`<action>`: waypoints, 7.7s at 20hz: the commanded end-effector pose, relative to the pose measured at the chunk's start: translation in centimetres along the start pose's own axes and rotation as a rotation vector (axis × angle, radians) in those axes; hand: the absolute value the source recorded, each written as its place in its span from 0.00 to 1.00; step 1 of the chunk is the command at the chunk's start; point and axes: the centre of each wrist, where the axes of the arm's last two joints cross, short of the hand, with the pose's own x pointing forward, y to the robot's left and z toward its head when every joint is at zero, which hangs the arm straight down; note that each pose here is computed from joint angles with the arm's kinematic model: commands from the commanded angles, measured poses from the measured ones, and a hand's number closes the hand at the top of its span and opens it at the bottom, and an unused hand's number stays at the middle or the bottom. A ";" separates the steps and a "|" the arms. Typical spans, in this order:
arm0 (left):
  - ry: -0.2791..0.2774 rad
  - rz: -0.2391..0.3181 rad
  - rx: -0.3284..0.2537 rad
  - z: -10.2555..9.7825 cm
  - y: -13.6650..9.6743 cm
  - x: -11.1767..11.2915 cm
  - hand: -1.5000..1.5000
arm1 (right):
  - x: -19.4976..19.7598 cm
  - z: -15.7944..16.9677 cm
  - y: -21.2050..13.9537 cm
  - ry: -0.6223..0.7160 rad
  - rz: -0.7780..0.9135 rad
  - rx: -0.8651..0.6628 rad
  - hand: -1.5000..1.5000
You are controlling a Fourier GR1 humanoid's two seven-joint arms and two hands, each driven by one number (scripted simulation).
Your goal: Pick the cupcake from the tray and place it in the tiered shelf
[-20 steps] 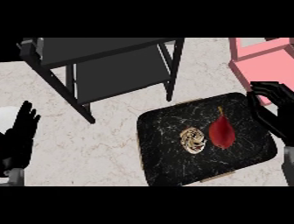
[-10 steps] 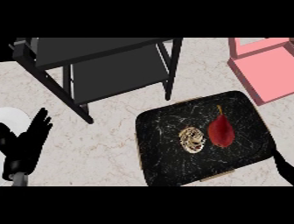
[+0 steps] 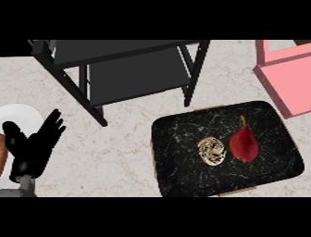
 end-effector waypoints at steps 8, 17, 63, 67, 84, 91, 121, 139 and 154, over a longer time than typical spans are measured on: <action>0.041 -0.022 -0.061 -1.3 -1.2 -0.9 0.50 | 5.8 0.0 -0.4 0.210 0.141 -0.032 0.00; 0.038 -0.026 -0.079 -0.9 -3.1 -0.6 0.50 | 7.4 -4.4 1.8 0.363 0.258 -0.046 0.00; 0.047 -0.008 -0.026 -0.9 -0.4 -1.9 0.50 | 4.6 -8.6 20.3 0.516 0.541 -0.092 0.00; 0.063 0.000 -0.027 -1.0 -2.4 -0.6 0.50 | 4.4 -9.0 20.1 0.502 0.543 -0.068 0.00; 0.044 -0.022 -0.067 -1.4 -2.5 0.6 0.50 | 7.0 -3.3 26.6 -0.032 0.663 0.440 1.00; 0.039 -0.031 -0.105 -2.2 -2.9 0.1 0.50 | 11.9 3.3 28.0 -0.479 0.585 0.748 1.00; 0.068 -0.016 -0.011 -0.9 -0.3 -2.0 0.50 | 41.1 -0.4 16.7 -0.593 0.293 0.241 1.00; 0.061 0.000 -0.061 -1.0 -1.0 -0.4 0.50 | 40.5 -10.6 21.4 -0.605 0.480 0.292 1.00; 0.062 -0.012 -0.045 -0.8 -2.4 -0.3 0.50 | 40.8 -13.9 24.1 -0.649 0.422 0.293 1.00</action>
